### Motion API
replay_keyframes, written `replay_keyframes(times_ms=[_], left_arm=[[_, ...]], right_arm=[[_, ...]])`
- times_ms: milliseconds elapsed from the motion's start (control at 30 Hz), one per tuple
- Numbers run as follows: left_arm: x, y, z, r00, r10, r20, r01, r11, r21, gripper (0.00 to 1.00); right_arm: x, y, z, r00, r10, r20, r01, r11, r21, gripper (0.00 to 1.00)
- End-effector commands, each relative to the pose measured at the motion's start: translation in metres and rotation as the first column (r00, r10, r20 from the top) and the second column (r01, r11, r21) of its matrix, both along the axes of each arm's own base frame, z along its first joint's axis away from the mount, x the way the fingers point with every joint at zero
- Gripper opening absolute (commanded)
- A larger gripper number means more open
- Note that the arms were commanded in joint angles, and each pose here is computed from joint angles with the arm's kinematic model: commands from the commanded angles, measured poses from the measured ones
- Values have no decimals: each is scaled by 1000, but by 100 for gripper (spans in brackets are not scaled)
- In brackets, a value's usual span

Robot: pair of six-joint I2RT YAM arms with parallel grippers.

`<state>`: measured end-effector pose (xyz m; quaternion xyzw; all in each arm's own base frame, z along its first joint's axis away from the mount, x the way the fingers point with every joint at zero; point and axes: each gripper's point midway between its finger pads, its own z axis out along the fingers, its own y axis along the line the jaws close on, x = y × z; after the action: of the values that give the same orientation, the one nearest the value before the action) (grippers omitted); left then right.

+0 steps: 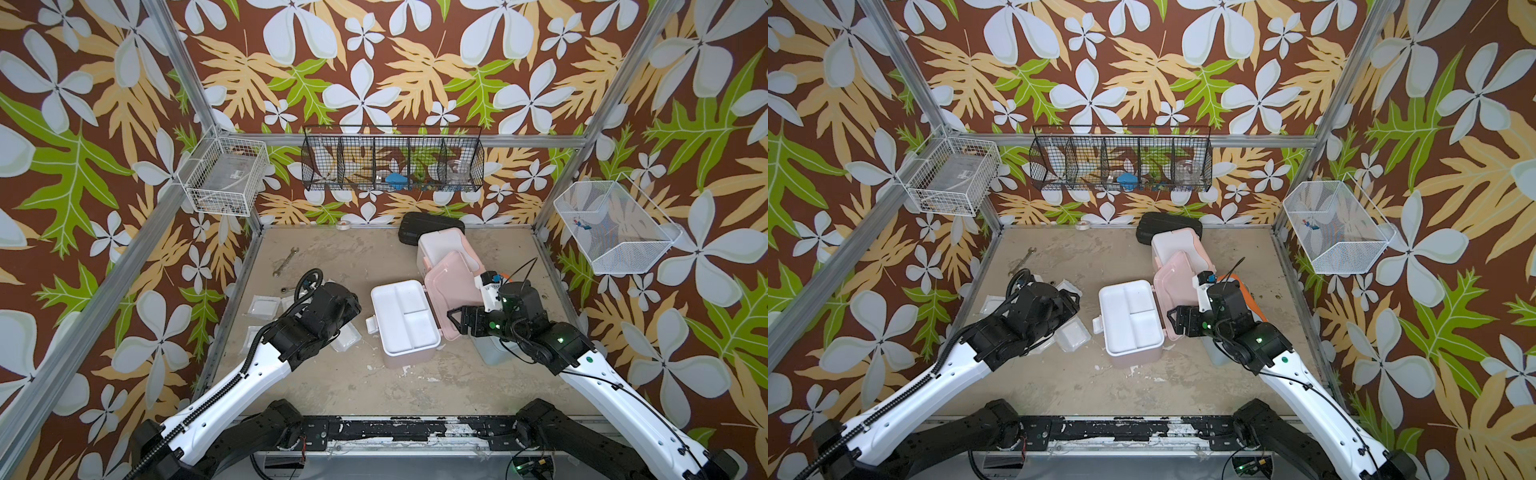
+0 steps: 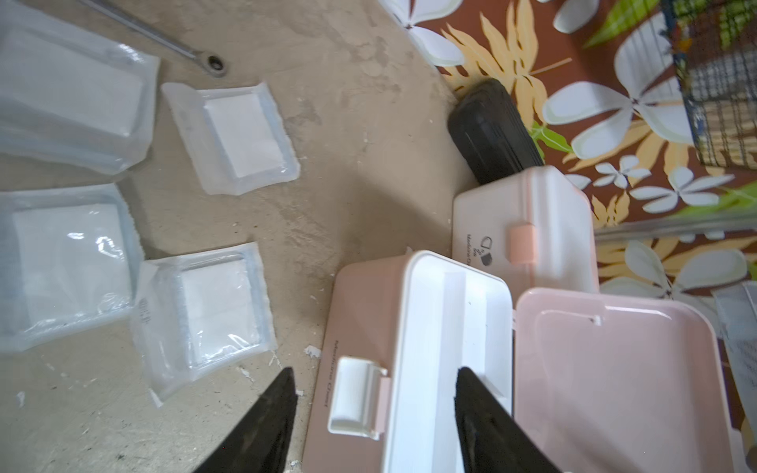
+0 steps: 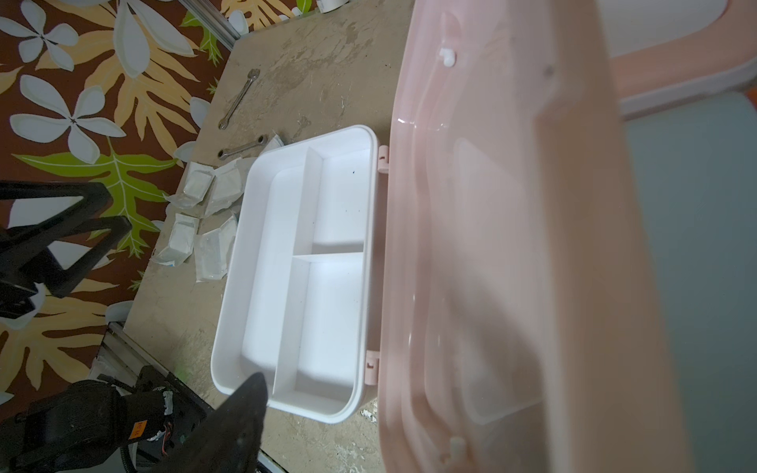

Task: Open first aid kits and take out gauze
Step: Pick up the compartment layer from the first aid kit.

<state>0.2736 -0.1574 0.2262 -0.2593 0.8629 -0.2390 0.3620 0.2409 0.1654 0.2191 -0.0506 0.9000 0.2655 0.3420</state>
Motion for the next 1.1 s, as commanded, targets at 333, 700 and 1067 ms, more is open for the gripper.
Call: replay_keyframes(times_ms=[333, 700, 1067], left_arm=[[6, -103, -1, 932, -342, -118, 361, 900, 244, 58], [25, -133, -51, 894, -363, -262, 439, 826, 354, 49], [43, -131, -87, 893, -303, -332, 435, 768, 470, 46]], right_arm=[[8, -6, 3, 999, -18, 43, 19, 999, -37, 85], [13, -11, 8, 999, -18, 47, 20, 999, -29, 85], [14, -6, 5, 999, -4, 34, 4, 1000, -21, 85]])
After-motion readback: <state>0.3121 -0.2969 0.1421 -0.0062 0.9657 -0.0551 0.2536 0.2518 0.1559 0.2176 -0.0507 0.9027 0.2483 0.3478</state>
